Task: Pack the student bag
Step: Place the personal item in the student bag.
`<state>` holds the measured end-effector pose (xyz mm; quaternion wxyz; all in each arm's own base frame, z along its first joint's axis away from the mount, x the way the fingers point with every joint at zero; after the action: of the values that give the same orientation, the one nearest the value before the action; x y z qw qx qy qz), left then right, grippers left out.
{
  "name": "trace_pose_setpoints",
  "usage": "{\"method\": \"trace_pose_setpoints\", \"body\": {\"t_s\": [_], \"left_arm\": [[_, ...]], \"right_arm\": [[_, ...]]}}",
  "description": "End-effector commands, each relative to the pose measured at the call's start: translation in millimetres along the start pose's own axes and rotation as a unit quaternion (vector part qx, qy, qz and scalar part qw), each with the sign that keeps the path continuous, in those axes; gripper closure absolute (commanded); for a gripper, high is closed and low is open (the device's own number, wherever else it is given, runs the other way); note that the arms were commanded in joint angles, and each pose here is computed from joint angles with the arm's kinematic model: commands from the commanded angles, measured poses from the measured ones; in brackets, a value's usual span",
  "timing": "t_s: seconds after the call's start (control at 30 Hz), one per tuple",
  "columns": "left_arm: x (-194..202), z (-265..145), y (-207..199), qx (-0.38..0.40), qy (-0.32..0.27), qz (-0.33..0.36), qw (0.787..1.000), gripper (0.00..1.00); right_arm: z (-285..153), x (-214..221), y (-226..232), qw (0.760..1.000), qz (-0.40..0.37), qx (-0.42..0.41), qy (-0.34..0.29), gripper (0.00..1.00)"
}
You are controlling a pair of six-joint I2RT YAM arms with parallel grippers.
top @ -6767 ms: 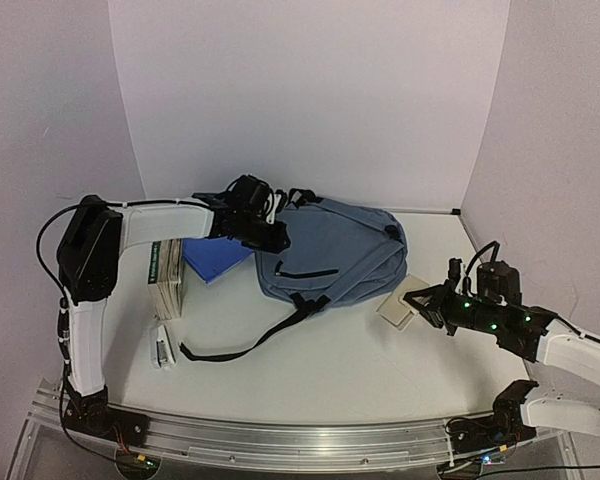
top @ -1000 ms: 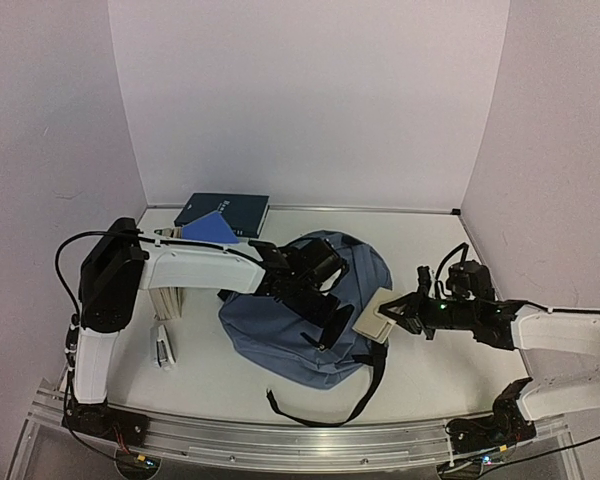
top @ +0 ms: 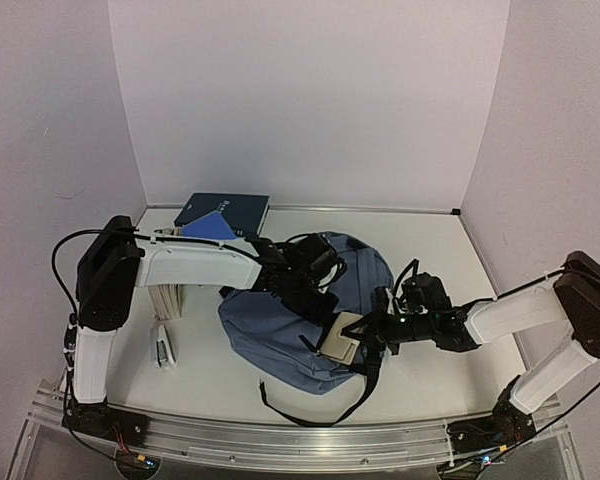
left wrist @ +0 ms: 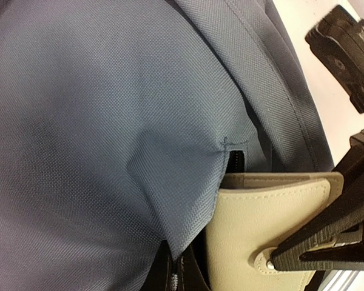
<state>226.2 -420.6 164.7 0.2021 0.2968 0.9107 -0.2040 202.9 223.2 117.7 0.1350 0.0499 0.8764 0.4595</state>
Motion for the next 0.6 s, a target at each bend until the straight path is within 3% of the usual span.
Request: {"method": "trace_pose_setpoints", "body": {"t_s": [0.0, 0.37, 0.57], "left_arm": [[-46, -53, -14, 0.055, -0.111, -0.028, 0.992, 1.0], [-50, -57, -17, 0.092, -0.129, -0.038, 0.987, 1.0], [-44, -59, -17, 0.112, -0.119, -0.037, 0.986, 1.0]], "right_arm": [[4, 2, 12, 1.0, -0.007, -0.025, 0.01, 1.0], [13, 9, 0, 1.0, 0.006, -0.001, 0.022, 1.0], [13, 3, -4, 0.999, 0.027, 0.012, -0.025, 1.0]]}}
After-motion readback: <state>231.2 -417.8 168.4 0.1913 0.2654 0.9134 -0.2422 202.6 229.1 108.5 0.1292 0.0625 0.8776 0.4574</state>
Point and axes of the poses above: each gripper's point midway between its finger pads, its own z axis out along the fingers, its own y axis along the line the jaws close on, x = y × z, the point moved 10 cm from there along -z, back along the fingers, and after that the axes turned 4 degrees about -z, right-handed, at the moved point
